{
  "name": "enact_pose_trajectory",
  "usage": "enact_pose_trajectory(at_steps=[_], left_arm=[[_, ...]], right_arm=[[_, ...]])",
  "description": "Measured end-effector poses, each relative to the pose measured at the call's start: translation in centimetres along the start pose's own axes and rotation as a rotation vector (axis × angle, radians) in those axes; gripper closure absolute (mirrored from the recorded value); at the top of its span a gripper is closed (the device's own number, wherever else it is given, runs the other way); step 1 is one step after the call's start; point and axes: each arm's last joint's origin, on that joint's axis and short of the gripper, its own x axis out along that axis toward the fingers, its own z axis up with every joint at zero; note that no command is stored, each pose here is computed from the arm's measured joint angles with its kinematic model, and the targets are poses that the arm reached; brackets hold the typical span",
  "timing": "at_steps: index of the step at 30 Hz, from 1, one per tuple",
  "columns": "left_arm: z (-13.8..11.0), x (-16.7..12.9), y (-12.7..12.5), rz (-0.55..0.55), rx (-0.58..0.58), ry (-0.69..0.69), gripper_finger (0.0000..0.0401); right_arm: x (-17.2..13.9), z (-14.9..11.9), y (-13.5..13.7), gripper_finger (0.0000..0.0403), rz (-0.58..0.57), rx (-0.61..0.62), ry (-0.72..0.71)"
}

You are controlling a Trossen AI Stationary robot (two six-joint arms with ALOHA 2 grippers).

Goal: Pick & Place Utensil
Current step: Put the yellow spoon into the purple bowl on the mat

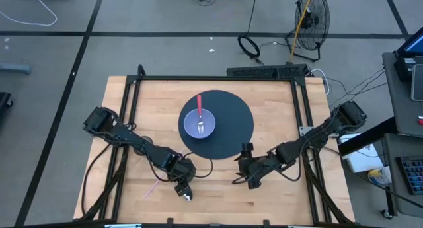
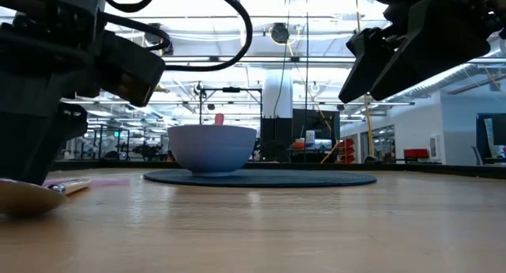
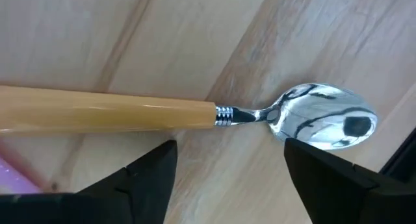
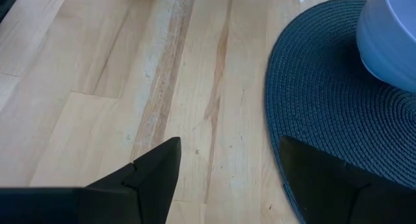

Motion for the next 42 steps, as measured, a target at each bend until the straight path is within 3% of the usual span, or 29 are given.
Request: enact_pose_trajectory(at_steps=[5,10,16,25,42], left_arm=[[0.4,0.0,-0.1,-0.022,-0.028,-0.018,0.0105],[0.9,-0.1,-0.2,-0.025,-0.157,-0.114,0.0105],[1.1,-0.1,-0.2,-0.013,-0.227,-0.16,0.0105],[1.0,0.3,0.4,0.071,-0.301,-0.191,0.0111],[1.1,1.3,0.9,0.152,-0.161,-0.22,0.0274]], right_arm=[[0.0,0.0,0.0,0.0149,0.0,0.0,0.0],[0.0,0.0,0.0,0.0149,-0.001,0.0,0.0],[0.0,0.0,0.0,0.0149,-0.001,-0.003,0.0],[0.0,0.0,0.0,0.0149,-0.002,-0.005,0.0],[0.0,0.0,0.0,0.0149,-0.003,-0.005,-0.001]])
